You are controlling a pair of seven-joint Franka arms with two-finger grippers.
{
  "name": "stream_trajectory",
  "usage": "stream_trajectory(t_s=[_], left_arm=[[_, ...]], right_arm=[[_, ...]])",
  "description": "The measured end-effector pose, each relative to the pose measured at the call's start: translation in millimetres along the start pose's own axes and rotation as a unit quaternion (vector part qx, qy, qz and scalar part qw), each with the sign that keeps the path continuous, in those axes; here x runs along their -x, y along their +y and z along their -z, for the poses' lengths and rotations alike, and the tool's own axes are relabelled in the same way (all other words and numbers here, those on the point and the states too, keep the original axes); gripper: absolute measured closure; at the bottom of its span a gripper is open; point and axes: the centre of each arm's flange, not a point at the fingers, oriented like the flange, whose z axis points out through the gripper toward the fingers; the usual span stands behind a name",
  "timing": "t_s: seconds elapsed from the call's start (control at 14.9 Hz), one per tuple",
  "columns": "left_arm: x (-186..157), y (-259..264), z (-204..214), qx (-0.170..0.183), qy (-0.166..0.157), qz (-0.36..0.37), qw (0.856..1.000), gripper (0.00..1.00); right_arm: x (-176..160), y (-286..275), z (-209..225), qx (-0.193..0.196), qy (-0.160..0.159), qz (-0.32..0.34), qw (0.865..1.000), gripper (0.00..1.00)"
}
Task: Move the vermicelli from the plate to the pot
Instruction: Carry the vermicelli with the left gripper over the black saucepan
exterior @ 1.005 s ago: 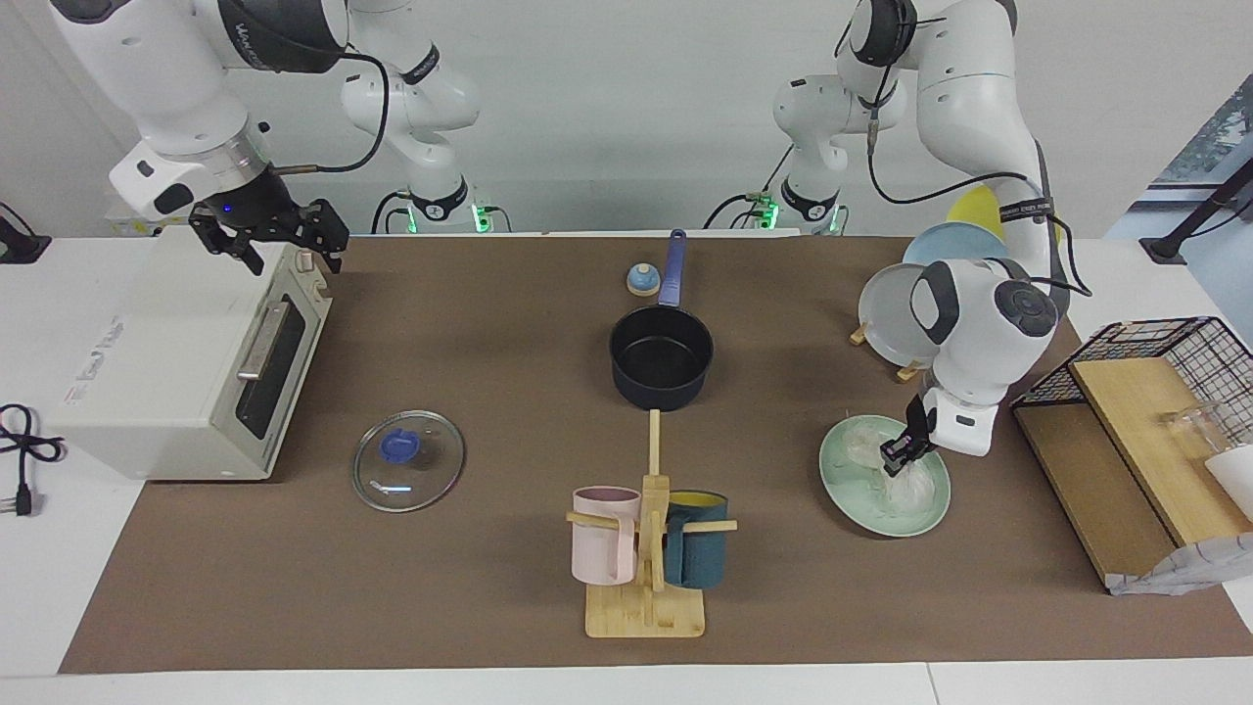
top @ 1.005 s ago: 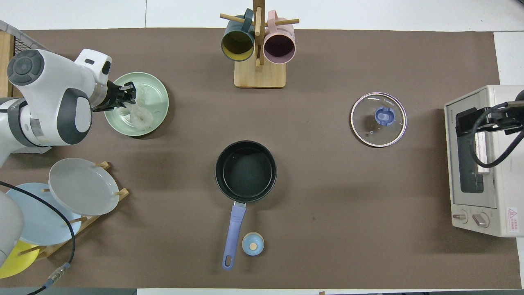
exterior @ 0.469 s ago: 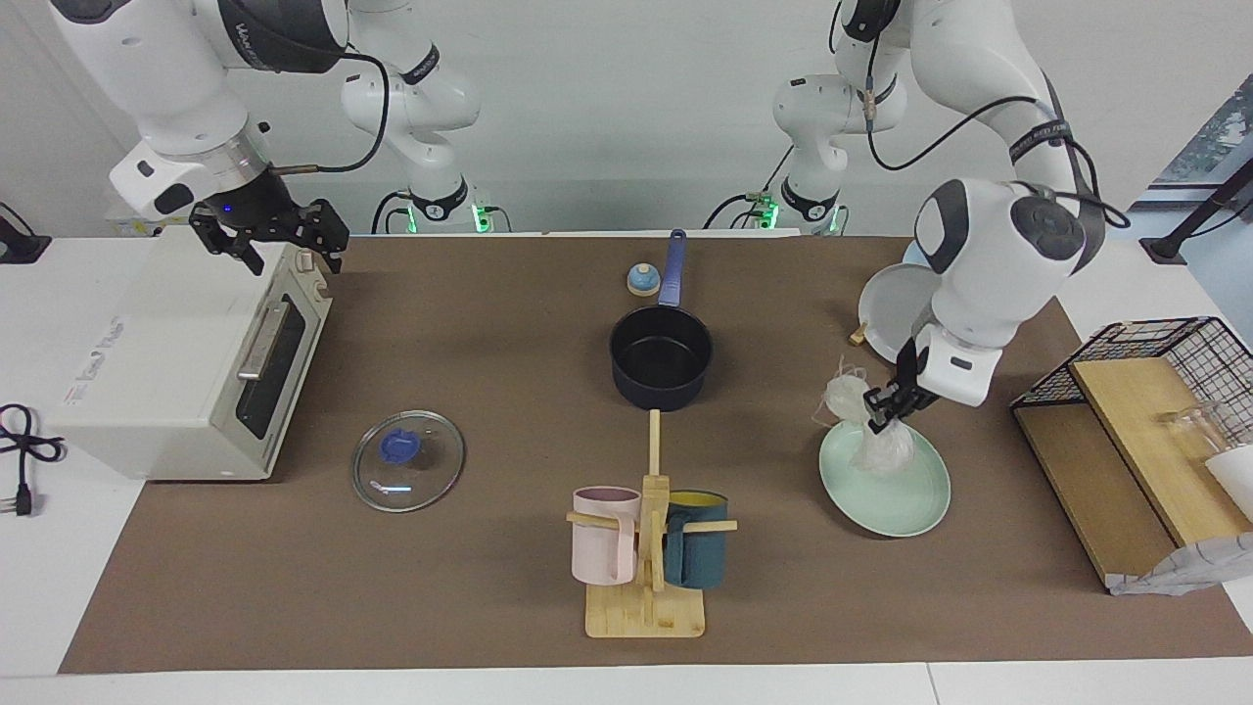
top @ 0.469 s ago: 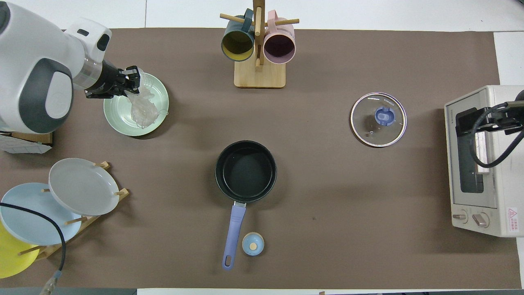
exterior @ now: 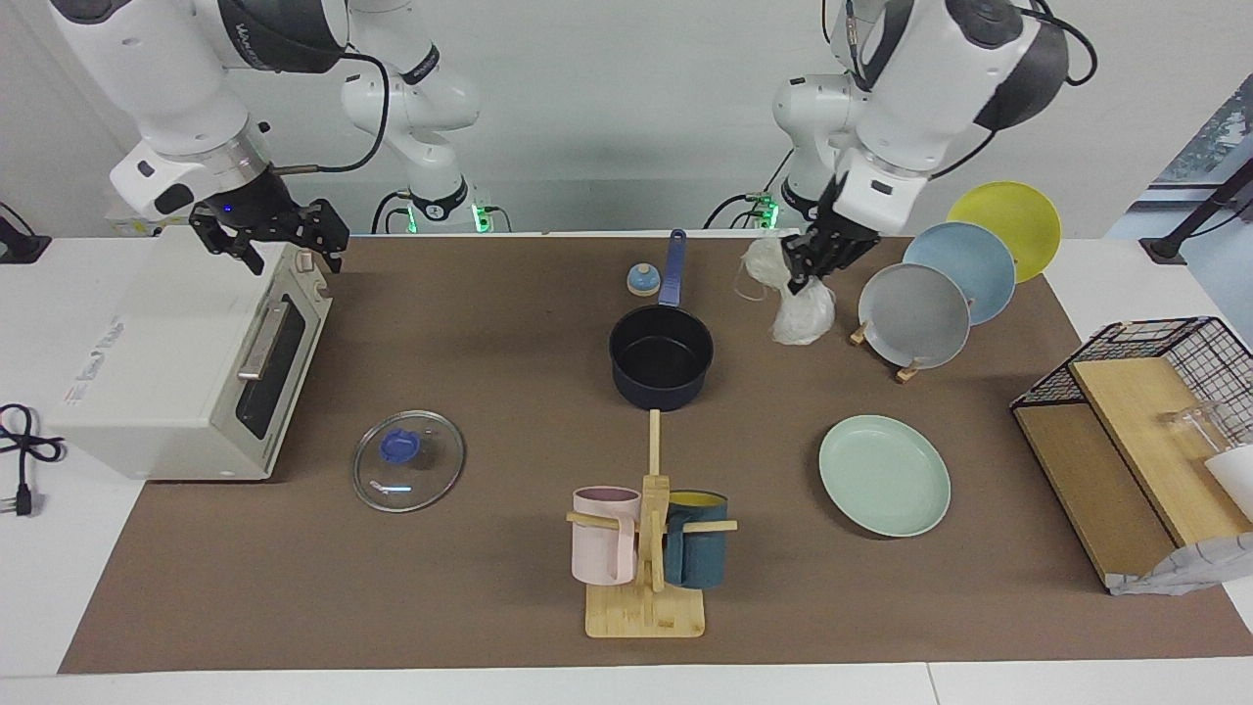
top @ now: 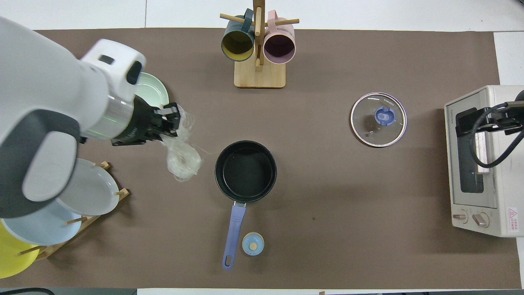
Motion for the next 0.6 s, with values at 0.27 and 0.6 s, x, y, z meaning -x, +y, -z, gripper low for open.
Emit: stream_trajectory(t_s=[0.27, 0.6], left_arm=[[58, 41, -91, -0.024, -0.019, -0.029, 0.999, 0.82], [62, 48, -159, -0.021, -0.021, -0.020, 0.999, 0.82]], right_arm=[[0, 0, 0, 0.000, 0.000, 0.000, 1.000, 0.00], [0, 0, 0, 0.000, 0.000, 0.000, 1.000, 0.00]])
